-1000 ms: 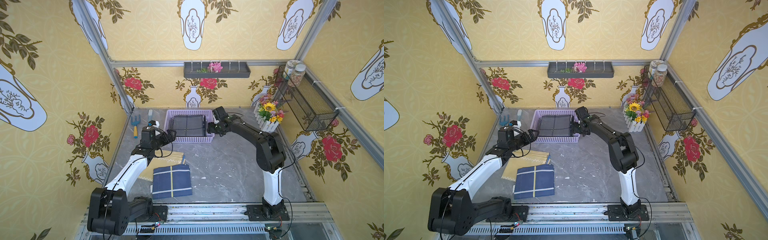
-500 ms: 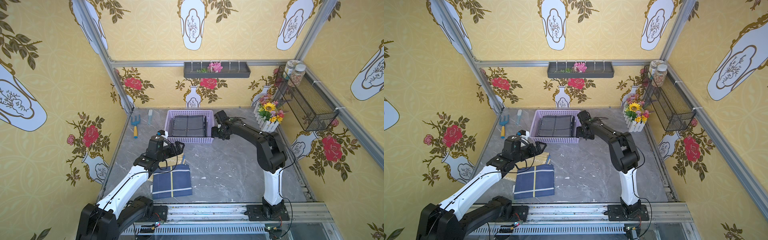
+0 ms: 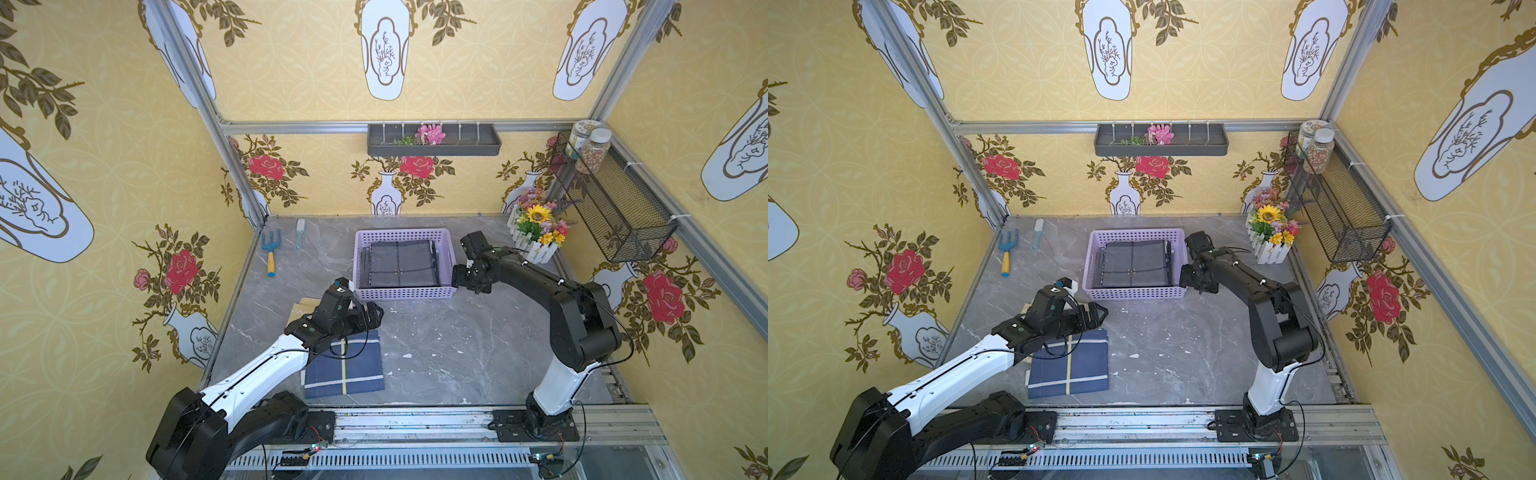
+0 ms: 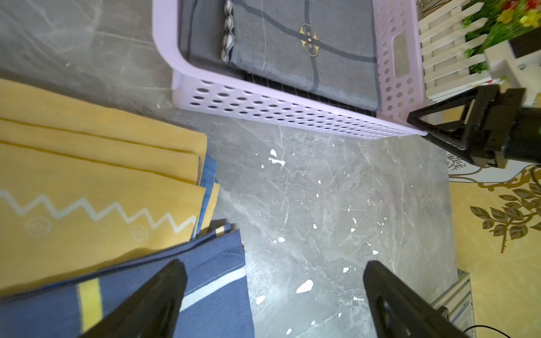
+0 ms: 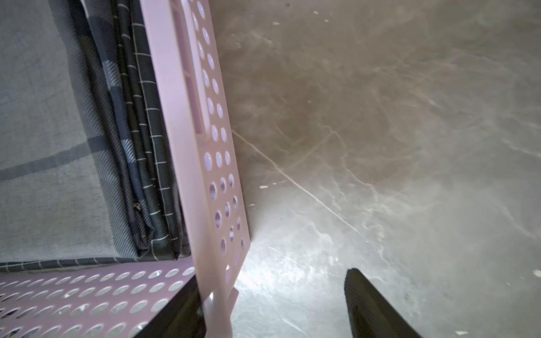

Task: Put the folded pillowcase in the basket
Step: Move the basket to the center of the board, then move the pillowcase to the center of the board.

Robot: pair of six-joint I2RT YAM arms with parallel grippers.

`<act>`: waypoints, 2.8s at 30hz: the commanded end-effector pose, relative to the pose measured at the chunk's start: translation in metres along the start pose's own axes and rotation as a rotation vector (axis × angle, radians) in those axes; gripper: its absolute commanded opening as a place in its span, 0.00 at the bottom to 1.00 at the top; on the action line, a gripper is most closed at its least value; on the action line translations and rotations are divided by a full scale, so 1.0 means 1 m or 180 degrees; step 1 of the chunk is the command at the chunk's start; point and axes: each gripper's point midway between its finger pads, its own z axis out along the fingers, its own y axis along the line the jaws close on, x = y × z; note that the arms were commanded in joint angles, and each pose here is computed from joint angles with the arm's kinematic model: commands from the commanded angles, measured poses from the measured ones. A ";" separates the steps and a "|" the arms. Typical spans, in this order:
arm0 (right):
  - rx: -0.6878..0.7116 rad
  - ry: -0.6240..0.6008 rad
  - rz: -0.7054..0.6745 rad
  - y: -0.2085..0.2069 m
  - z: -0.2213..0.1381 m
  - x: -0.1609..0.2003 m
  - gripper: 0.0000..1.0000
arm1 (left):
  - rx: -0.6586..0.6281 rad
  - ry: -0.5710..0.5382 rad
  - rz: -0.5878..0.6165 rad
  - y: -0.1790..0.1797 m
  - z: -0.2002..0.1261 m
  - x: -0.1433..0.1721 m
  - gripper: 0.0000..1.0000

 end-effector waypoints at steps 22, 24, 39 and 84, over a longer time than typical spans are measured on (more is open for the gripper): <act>-0.0757 -0.0908 -0.0294 0.019 -0.120 0.022 0.75 | -0.0311 0.0596 -0.0141 0.001 0.040 0.087 0.99; -0.0732 -0.0905 -0.0302 0.018 -0.121 0.027 0.76 | -0.0352 0.0648 -0.0148 0.003 0.042 0.095 0.99; -0.0468 -0.0873 -0.0222 -0.008 -0.117 0.048 0.76 | -0.0078 0.1002 0.0094 -0.052 0.073 0.133 0.97; -0.0867 0.0523 -0.1029 0.131 -0.016 0.220 0.66 | -0.0448 0.0141 -0.0449 0.014 -0.021 0.100 0.96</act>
